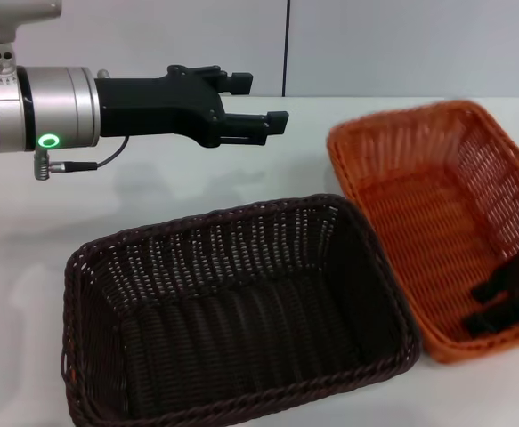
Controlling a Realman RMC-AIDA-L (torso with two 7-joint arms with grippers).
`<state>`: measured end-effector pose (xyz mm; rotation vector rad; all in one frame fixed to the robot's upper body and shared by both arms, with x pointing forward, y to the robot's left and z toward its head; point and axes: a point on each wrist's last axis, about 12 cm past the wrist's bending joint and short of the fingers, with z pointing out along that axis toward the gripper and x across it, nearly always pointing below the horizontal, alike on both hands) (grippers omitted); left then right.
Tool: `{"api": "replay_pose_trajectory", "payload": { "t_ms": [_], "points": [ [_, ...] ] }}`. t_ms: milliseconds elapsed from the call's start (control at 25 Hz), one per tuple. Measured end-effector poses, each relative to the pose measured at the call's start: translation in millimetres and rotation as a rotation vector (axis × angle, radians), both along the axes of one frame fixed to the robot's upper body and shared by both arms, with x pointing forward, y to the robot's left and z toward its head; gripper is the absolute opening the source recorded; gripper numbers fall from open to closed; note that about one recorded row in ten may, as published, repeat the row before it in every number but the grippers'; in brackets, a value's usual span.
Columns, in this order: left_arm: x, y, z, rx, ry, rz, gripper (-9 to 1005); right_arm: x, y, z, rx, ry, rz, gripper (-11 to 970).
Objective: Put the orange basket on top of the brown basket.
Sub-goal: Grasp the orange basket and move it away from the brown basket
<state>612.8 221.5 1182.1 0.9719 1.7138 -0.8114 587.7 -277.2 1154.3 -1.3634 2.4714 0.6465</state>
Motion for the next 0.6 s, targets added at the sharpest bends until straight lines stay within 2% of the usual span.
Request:
{"api": "replay_pose_trajectory", "payload": {
  "t_ms": [160, 400, 600],
  "points": [
    [2.6, -1.6, 2.2, -0.002, -0.005, 0.008, 841, -13.3, 17.6, 1.8, -0.024, 0.071, 0.116, 573],
    [12.0, -5.6, 17.8, 0.003, -0.023, 0.009, 841, -36.0, 44.0, 0.0, -0.075, 0.214, 0.305, 572],
    [18.4, -7.4, 23.3, 0.007, -0.044, 0.03, 841, -49.4, 64.6, -2.7, -0.026, 0.297, 0.429, 572]
  ]
}}
